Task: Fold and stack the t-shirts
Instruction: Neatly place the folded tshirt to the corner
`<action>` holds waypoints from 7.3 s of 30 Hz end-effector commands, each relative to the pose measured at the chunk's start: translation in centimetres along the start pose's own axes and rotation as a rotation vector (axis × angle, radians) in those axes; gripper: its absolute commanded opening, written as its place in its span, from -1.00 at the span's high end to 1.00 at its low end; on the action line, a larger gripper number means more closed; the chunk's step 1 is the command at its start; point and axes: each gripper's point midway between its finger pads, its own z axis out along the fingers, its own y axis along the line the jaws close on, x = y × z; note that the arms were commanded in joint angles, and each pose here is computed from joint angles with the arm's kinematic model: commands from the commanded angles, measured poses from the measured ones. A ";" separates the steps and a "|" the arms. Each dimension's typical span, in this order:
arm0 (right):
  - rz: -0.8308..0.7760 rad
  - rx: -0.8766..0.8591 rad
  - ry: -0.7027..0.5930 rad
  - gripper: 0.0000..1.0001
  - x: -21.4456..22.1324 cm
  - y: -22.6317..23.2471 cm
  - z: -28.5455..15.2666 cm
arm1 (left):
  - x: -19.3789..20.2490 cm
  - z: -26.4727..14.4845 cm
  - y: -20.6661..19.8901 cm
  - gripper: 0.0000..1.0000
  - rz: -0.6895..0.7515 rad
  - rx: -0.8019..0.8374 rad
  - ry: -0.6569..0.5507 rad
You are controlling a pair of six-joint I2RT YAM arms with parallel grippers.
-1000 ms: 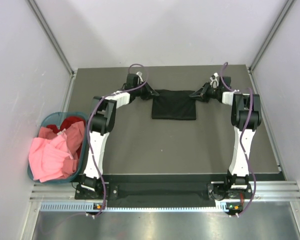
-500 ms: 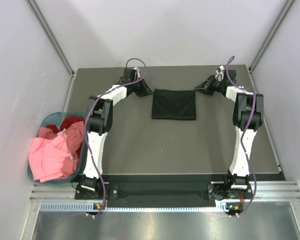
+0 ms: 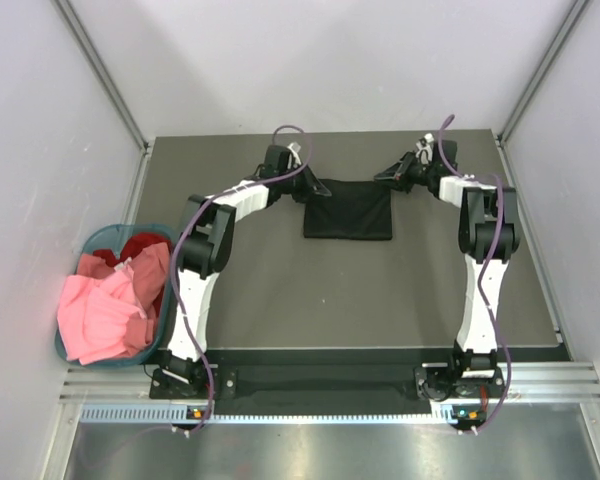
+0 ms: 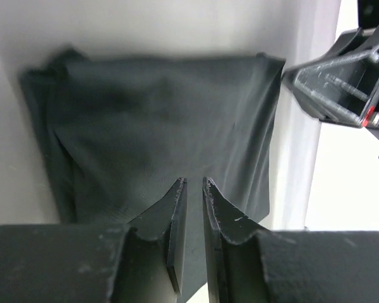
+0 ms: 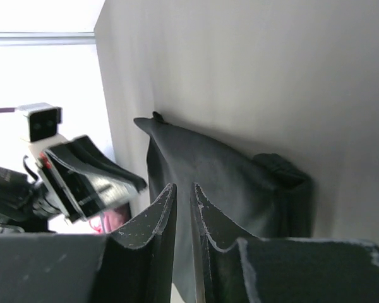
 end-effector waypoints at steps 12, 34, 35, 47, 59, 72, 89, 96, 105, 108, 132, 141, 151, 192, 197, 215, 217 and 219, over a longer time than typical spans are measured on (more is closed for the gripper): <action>0.066 -0.005 -0.027 0.69 -0.8 -5.6 3.3 | 0.6 -3.5 9.0 0.56 -0.130 -0.165 -0.020; -0.199 0.149 0.131 0.49 1.6 3.9 -6.1 | 1.3 -7.9 -3.3 0.53 -0.037 0.039 0.079; -0.204 0.146 0.148 0.48 2.3 3.9 -6.2 | 2.0 -7.3 -3.1 0.53 -0.057 0.048 0.097; -0.201 -0.015 0.337 0.49 10.0 6.2 -4.0 | 5.8 -3.5 -2.0 0.56 -0.149 0.092 0.196; -0.108 -0.024 0.465 0.55 16.0 -0.4 -3.4 | 8.8 -3.4 4.0 0.56 -0.207 -0.025 0.257; -0.070 0.027 0.351 0.55 15.0 -1.4 -9.8 | 8.7 -7.4 5.4 0.57 -0.096 -0.135 0.267; -0.017 -0.061 0.140 0.53 5.9 1.1 -4.7 | 0.0 -3.5 -2.0 0.54 -0.107 0.138 0.059; 0.022 -0.114 0.077 0.53 3.2 -0.4 -2.0 | -2.1 0.1 -0.3 0.55 -0.154 0.183 -0.008; 0.125 -0.142 0.002 0.53 0.5 -4.0 -0.4 | -4.3 0.9 4.6 0.55 -0.194 0.150 -0.075; 0.123 -0.130 -0.013 0.53 -0.3 -4.5 -0.5 | -5.0 0.7 5.4 0.55 -0.198 0.150 -0.084; -0.064 0.100 -0.030 0.24 -4.2 2.4 -5.7 | -6.7 -9.7 0.2 0.27 0.119 -0.047 -0.031; -0.215 0.205 0.114 0.07 0.3 -1.4 -7.2 | 1.1 -17.3 -2.0 0.27 0.153 -0.015 0.053; -0.390 0.326 0.138 -0.18 -1.0 -4.0 -6.2 | 8.5 -21.8 -0.2 0.30 0.116 -0.049 0.159; -0.681 0.828 0.009 1.00 -4.9 -3.1 -7.7 | 13.0 -22.0 3.2 0.33 0.007 -0.104 0.225; -0.788 0.929 -0.114 1.00 -10.4 -3.1 -11.2 | 12.8 -21.4 3.9 0.35 -0.003 -0.120 0.228; -0.850 1.002 -0.630 1.00 -27.5 -4.4 -18.4 | 12.2 -18.4 4.9 0.36 -0.064 -0.144 0.246; -0.825 0.991 -0.667 1.00 -28.1 -5.0 -19.0 | 12.1 -18.0 4.6 0.36 -0.062 -0.148 0.252; -0.825 0.985 -0.673 1.00 -28.1 -5.7 -18.6 | 12.0 -17.6 4.2 0.36 -0.061 -0.149 0.258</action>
